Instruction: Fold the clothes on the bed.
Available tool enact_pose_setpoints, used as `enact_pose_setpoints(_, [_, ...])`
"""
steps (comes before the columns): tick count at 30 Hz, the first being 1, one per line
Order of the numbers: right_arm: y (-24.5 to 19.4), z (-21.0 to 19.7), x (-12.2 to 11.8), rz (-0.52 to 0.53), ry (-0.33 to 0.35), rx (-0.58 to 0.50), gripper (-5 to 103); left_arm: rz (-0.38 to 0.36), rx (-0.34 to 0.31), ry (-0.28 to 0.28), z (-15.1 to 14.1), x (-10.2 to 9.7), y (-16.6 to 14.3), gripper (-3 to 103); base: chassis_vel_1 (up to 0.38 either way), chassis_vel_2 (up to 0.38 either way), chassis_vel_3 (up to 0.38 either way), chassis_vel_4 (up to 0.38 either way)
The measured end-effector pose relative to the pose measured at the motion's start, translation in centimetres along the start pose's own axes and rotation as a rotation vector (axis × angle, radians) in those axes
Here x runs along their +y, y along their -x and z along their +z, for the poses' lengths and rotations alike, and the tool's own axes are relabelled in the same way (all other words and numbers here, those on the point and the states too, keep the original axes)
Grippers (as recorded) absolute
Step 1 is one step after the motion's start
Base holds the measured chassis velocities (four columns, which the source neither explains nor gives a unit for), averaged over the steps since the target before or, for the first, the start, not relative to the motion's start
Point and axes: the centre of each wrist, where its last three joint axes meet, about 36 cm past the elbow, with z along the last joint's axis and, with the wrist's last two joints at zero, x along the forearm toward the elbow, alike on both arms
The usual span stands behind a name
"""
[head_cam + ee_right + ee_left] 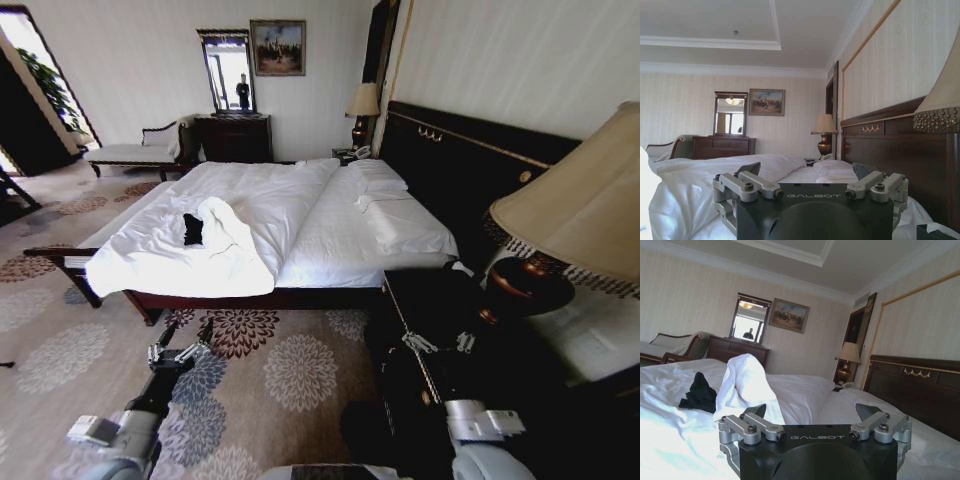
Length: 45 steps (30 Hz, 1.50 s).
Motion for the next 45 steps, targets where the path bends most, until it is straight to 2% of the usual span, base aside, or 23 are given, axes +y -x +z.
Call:
enact_pose_setpoints(23, [-0.2,0.2,0.0,0.003,0.002,-0.024,100,0.001,-0.012,0.039,-0.1,-0.5,-0.9,100,-0.089,0.089,0.087,-0.092])
enact_pose_setpoints(45, [-0.4,0.5,0.1,-0.002,0.003,-0.02,100,-0.012,-0.027,0.009,0.7,-0.1,-1.2,100,-0.136,0.126,0.13,-0.124])
